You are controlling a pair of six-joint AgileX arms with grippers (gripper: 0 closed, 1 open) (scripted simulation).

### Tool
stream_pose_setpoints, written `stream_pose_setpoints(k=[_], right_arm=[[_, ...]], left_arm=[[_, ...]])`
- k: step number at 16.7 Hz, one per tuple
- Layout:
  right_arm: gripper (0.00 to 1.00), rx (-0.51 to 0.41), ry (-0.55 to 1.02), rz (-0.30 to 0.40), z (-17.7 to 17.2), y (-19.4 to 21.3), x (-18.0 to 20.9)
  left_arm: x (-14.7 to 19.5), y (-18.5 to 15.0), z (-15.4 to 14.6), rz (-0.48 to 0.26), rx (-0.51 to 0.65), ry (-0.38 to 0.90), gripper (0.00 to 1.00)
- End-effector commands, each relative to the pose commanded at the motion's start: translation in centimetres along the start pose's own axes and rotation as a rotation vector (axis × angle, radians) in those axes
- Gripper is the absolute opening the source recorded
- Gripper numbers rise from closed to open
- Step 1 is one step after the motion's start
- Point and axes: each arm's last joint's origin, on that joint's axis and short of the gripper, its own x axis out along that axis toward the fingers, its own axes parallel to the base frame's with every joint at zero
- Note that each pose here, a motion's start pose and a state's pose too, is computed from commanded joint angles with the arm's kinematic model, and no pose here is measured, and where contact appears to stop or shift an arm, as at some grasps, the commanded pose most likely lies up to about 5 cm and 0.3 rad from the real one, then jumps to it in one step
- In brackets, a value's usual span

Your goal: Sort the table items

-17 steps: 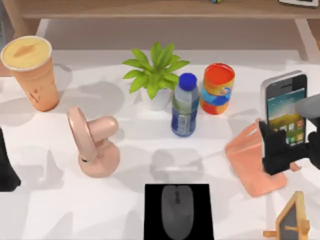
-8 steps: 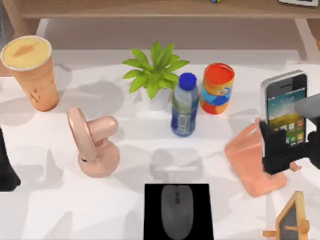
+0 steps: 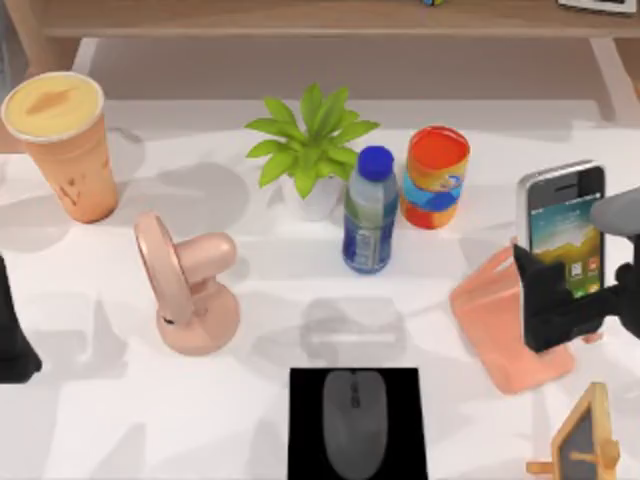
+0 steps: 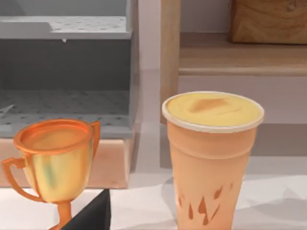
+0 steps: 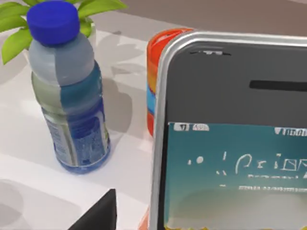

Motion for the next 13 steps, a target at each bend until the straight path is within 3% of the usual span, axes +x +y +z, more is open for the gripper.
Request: stream_pose_setpoints(k=[13], right_arm=[[1.00,0.000,-0.001,0.000,-1.2,1.1,-2.6]], left_arm=[[0.0,0.0,0.0,0.000,0.000,0.000,1.00]])
